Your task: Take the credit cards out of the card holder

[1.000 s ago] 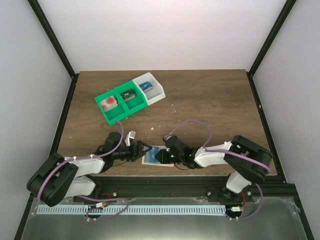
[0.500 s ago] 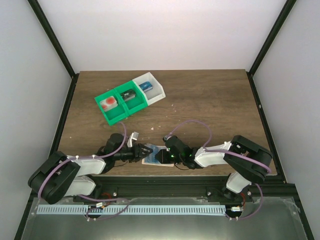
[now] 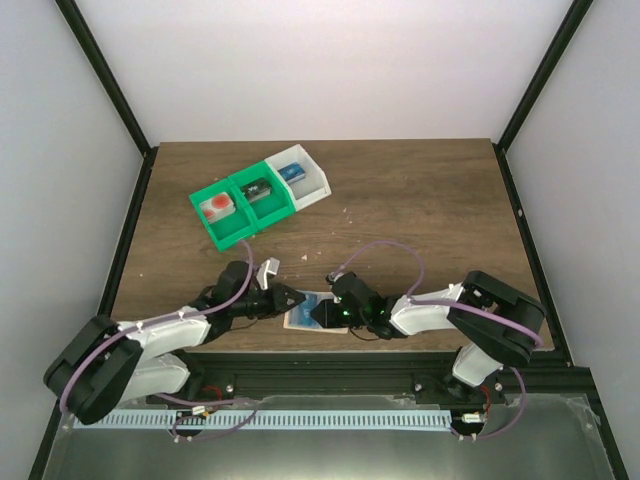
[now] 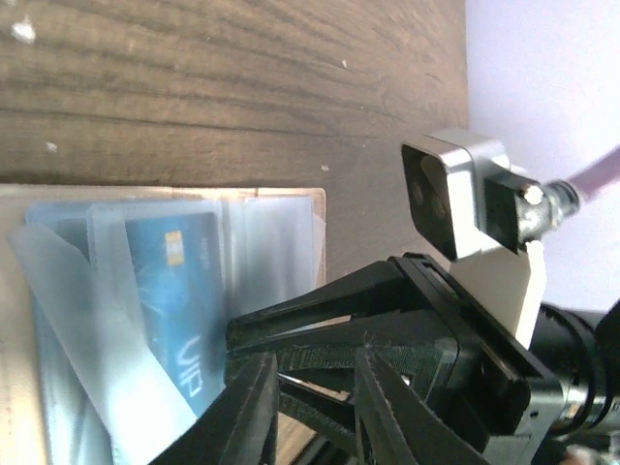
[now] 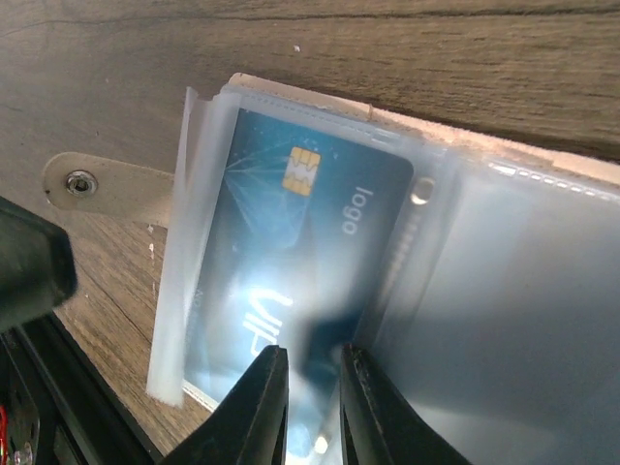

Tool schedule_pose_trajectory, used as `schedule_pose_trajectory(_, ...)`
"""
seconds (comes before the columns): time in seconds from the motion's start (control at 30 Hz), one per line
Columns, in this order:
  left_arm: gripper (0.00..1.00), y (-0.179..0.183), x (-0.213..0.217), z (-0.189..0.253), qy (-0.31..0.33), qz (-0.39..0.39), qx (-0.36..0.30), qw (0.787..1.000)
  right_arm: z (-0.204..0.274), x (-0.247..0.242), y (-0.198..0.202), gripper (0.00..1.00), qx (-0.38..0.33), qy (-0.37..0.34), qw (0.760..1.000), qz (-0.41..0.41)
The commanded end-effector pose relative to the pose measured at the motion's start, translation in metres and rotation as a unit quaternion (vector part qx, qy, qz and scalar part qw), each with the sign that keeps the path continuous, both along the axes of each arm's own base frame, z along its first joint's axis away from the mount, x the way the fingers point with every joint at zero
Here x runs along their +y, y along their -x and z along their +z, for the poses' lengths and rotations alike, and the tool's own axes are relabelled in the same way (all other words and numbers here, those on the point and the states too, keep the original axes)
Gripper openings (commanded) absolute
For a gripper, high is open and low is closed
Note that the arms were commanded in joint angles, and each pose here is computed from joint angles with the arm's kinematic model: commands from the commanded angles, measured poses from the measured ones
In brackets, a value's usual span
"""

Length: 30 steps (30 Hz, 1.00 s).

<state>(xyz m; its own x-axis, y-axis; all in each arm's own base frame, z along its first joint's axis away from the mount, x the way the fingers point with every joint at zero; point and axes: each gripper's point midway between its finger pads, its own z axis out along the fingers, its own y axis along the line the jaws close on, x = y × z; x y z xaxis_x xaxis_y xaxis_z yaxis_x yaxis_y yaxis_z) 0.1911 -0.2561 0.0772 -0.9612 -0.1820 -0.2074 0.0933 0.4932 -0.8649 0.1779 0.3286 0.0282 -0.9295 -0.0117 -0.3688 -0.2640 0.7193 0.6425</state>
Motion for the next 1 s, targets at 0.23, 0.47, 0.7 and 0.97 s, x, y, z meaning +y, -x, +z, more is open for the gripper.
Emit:
schedule_pose_trajectory(0.23, 0.57, -0.011, 0.031, -0.004, -0.093, 0.052, -0.048, 0.993, -0.007, -0.008, 0.004, 0.17, 0.006, 0.008, 1.0, 0.0)
schedule_pose_trajectory(0.47, 0.61, -0.004, 0.023, -0.016, -0.075, 0.029, -0.029, 0.996, -0.014, -0.011, 0.006, 0.17, 0.016, 0.01, 1.0, -0.006)
schedule_pose_trajectory(0.7, 0.54, -0.002, 0.017, -0.022, -0.063, 0.02, -0.014, 0.998, -0.016, -0.013, 0.008, 0.17, 0.019, 0.009, 1.0, -0.007)
schedule_pose_trajectory(0.97, 0.51, 0.003, 0.014, -0.031, -0.047, 0.018, 0.003, 0.999, -0.016, -0.012, 0.008, 0.17, 0.019, 0.006, 1.0, -0.005)
